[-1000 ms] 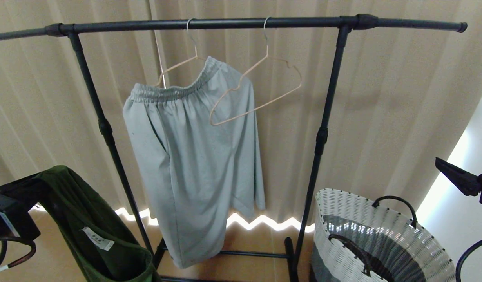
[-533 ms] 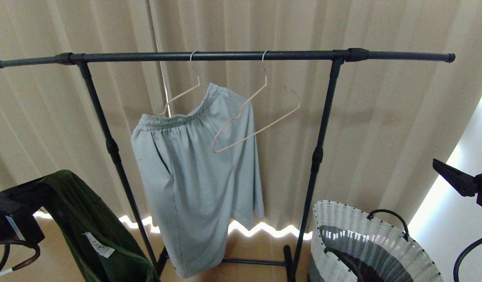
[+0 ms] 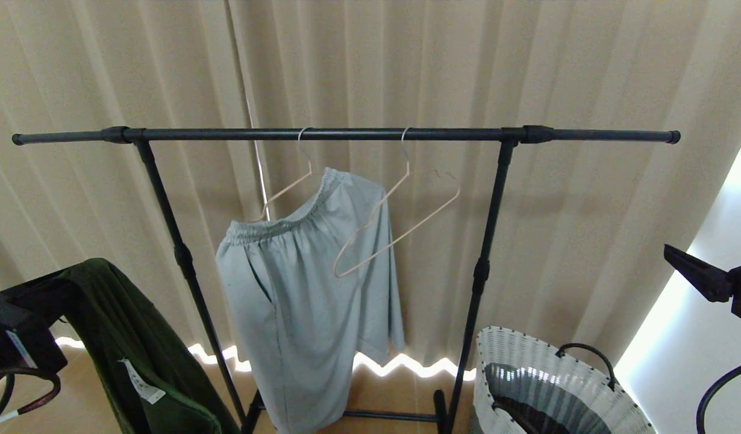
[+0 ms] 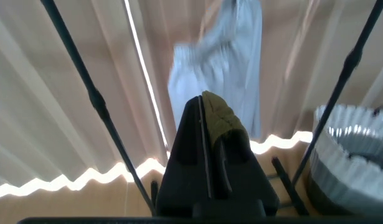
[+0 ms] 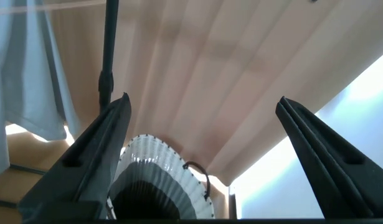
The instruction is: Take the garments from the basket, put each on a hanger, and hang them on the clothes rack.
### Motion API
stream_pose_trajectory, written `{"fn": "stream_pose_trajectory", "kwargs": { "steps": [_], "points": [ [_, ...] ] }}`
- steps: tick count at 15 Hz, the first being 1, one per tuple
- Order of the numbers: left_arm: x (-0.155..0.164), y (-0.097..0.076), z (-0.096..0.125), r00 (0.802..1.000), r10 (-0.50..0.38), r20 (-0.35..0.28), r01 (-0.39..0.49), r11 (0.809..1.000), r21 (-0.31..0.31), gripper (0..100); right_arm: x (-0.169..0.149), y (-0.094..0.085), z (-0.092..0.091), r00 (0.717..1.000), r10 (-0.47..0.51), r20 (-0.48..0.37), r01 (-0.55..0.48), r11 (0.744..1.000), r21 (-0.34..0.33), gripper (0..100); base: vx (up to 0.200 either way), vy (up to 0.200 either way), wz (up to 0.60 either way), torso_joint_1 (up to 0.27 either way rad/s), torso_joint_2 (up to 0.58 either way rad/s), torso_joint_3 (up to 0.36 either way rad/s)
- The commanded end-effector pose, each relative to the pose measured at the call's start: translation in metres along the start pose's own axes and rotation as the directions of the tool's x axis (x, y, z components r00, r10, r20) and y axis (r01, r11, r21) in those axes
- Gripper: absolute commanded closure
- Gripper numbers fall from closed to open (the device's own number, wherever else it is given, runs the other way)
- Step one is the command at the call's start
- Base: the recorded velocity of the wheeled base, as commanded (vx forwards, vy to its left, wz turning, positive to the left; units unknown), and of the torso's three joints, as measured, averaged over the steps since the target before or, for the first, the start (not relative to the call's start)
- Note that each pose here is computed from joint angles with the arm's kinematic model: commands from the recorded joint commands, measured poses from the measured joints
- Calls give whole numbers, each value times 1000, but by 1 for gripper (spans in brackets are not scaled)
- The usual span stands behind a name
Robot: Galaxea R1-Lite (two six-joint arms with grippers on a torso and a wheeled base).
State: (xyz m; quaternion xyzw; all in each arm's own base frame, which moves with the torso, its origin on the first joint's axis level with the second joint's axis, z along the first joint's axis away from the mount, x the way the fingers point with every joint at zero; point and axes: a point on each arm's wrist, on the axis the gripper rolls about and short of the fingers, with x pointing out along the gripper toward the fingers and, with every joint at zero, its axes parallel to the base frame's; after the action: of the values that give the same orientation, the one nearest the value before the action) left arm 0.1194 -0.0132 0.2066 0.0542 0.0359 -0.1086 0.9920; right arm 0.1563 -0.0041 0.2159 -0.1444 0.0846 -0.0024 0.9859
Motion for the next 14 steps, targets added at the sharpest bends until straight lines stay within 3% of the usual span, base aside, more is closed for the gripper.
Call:
{"fn": "stream_pose_trajectory", "kwargs": {
  "steps": [1, 6, 14],
  "points": [
    [1, 0, 0, 1000, -1, 4, 1, 1000, -1, 100, 1, 0, -2, 1000, 3, -12, -3, 1000, 0, 0, 0, 0, 0, 129, -310, -178],
    [3, -1, 0, 1000, -11, -1, 11, 1000, 0, 100, 1, 1, -4, 1000, 7, -21, -7, 1000, 0, 0, 0, 0, 0, 30, -64, -36],
    [5, -1, -2, 1000, -18, -12, 18, 1000, -2, 100, 0, 1, -4, 1000, 6, -19, -6, 1000, 0, 0, 200, 0, 0, 1, -3, 2]
  ]
}}
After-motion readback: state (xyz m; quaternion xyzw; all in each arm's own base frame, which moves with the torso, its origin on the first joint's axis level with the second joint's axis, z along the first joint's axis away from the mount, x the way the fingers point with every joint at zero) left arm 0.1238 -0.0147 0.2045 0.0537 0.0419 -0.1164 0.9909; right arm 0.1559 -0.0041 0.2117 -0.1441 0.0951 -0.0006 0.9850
